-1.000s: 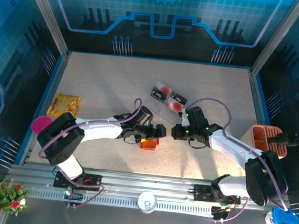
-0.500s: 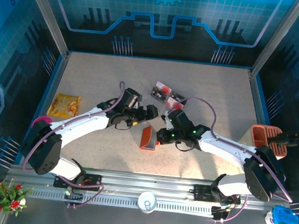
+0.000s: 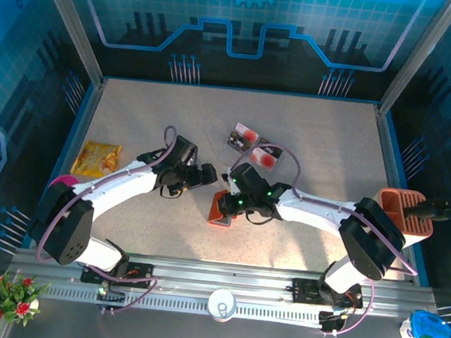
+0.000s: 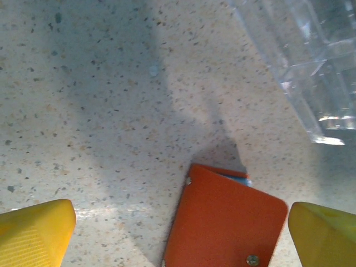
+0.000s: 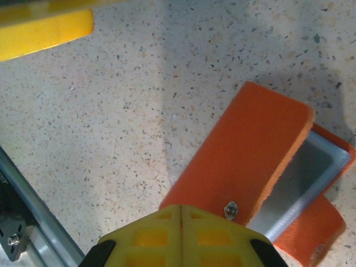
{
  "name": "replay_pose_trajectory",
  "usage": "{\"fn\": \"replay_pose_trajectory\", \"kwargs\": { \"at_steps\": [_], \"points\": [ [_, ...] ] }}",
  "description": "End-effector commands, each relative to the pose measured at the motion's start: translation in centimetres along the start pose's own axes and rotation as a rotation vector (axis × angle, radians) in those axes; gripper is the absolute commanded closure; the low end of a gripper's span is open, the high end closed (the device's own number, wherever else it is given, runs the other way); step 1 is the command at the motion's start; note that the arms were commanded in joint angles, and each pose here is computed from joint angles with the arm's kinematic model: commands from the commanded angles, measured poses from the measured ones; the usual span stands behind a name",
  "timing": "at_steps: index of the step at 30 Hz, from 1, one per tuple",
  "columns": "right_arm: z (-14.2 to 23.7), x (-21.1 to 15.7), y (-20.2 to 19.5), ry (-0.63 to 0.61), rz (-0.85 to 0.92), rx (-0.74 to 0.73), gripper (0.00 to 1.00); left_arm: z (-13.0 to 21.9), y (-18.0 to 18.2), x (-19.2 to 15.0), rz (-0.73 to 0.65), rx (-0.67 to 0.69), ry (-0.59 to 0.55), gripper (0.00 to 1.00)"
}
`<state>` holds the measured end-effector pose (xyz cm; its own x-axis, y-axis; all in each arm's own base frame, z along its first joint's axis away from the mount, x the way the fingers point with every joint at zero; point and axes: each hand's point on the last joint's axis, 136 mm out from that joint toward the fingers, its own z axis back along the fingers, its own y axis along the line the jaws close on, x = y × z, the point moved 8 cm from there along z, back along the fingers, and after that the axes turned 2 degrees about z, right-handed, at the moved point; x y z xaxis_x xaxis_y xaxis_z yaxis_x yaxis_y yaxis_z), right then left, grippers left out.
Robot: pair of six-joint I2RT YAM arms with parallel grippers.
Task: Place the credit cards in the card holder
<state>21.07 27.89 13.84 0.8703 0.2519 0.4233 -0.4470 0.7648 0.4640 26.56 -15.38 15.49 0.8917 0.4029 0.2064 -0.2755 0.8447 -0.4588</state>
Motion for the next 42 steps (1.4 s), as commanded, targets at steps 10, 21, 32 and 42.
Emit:
{"fn": "replay_pose_trajectory", "kwargs": {
  "at_steps": [10,21,32,42],
  "points": [
    [-2.1,-3.6,-3.8,0.070,-0.080,-0.058,1.00,-2.3,0.6,-1.3,-0.122,0.092,0.102,0.01],
    [-2.4,-4.1,-4.3,0.083,-0.094,-0.055,1.00,-4.9,-0.5,-3.6,-0.240,0.152,0.156,0.01],
    [-2.1,-3.9,-4.1,0.078,-0.096,-0.047,1.00,-6.8,0.6,-5.0,-0.310,0.257,0.170,0.01],
    [1.9,-1.4,-4.3,-0.014,-0.108,-0.057,1.00,-7.6,1.4,-5.5,-0.351,0.364,0.172,0.01]
  ]
}}
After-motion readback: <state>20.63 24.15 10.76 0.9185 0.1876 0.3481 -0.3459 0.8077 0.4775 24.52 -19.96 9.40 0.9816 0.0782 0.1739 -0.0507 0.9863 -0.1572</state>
